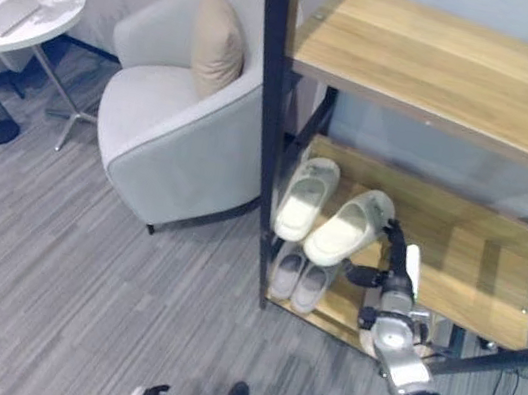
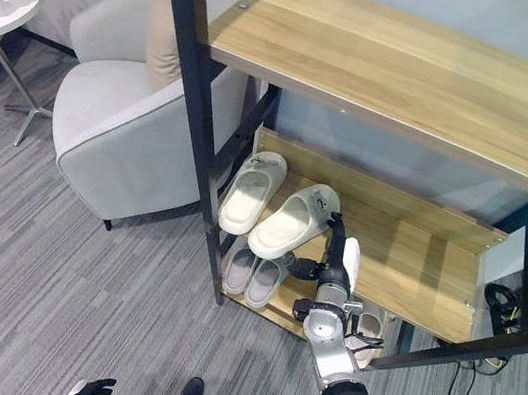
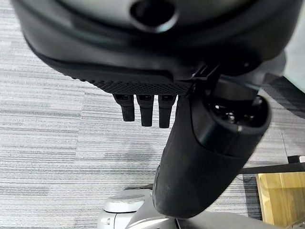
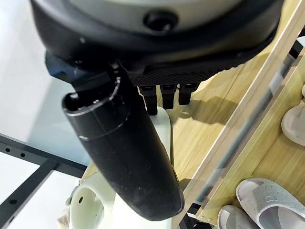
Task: Arrange the slippers neatly on the shoe rack.
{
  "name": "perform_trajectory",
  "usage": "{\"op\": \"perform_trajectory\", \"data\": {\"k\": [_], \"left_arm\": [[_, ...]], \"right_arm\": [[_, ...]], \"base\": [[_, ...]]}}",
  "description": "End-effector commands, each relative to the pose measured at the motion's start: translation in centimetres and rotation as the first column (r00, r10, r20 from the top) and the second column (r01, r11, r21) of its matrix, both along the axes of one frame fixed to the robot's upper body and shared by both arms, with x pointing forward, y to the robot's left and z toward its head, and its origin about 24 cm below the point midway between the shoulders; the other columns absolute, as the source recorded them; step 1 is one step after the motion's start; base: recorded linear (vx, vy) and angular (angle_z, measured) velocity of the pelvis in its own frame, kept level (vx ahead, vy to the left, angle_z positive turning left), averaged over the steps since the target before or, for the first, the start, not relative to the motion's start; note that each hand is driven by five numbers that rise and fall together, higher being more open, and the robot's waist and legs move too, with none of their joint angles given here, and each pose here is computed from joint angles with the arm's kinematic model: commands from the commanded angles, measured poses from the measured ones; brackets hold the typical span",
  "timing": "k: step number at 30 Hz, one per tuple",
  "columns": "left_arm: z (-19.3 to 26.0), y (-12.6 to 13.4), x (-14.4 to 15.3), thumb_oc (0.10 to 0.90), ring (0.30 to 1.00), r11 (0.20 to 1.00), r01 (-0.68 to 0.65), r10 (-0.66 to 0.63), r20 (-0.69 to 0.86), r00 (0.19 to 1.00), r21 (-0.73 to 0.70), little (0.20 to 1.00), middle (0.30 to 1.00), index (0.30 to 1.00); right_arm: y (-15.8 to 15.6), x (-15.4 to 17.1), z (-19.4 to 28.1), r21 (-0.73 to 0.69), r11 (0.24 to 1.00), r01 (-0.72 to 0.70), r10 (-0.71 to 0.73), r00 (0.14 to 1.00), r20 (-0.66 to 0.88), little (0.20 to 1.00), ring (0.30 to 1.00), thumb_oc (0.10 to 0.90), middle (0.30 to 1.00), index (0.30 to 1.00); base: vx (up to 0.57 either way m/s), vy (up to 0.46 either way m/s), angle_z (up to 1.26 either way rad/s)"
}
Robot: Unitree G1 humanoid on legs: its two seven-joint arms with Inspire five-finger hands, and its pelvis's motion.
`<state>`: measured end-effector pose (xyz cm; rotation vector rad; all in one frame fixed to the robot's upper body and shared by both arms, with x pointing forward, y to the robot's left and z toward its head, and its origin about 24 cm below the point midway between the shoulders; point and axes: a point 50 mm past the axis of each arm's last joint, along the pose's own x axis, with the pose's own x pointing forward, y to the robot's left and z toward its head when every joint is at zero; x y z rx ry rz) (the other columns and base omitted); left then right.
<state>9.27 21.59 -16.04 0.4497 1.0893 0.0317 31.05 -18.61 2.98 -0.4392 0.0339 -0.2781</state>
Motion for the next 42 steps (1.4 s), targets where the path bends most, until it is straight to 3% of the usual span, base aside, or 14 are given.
{"op": "perform_trajectory", "data": {"k": [1,21,28,34,42], "left_arm": [[-1.2,-3.8,-2.7,0.8,0.9,0.997,0.04,-0.046,-0.094,0.994,-0.062,0.9,0.9,0.9],[-1.3,-3.6,-3.0,0.8,0.9,0.997,0.038,-0.045,-0.109,0.993,-0.068,0.9,0.9,0.9],[-1.3,-3.5,-3.0,0.8,0.9,0.997,0.023,-0.031,-0.113,0.993,-0.072,0.9,0.9,0.9],[-1.3,-3.7,-2.9,0.8,0.9,0.995,0.009,-0.019,-0.105,0.994,-0.095,0.9,0.9,0.9],[-1.2,-4.1,-2.3,0.8,0.9,0.992,0.026,-0.039,-0.097,0.995,-0.127,0.9,0.9,0.9]], "right_arm": [[-0.1,2.4,5.4,-0.01,1.0,-0.02,0.022,0.976,0.218,0.9,0.9,0.8,0.9,0.9],[0.4,3.6,7.7,-0.148,0.982,-0.115,0.147,0.961,0.233,0.9,0.9,0.8,0.9,0.9],[0.2,2.4,9.2,-0.232,0.959,-0.161,0.226,0.932,0.285,0.9,0.9,0.8,0.9,0.9],[0.6,-0.4,11.5,-0.381,0.899,-0.217,0.362,0.858,0.365,0.9,0.9,0.8,0.9,0.9],[1.5,-3.9,10.9,-0.416,0.827,-0.378,0.521,0.792,0.318,0.9,0.9,0.8,0.9,0.9]], "base": [[0.0,0.0,0.0],[0.0,0.001,0.0],[0.0,-0.01,-0.02],[-0.02,-0.037,-0.04],[-0.04,-0.063,-0.15]]}}
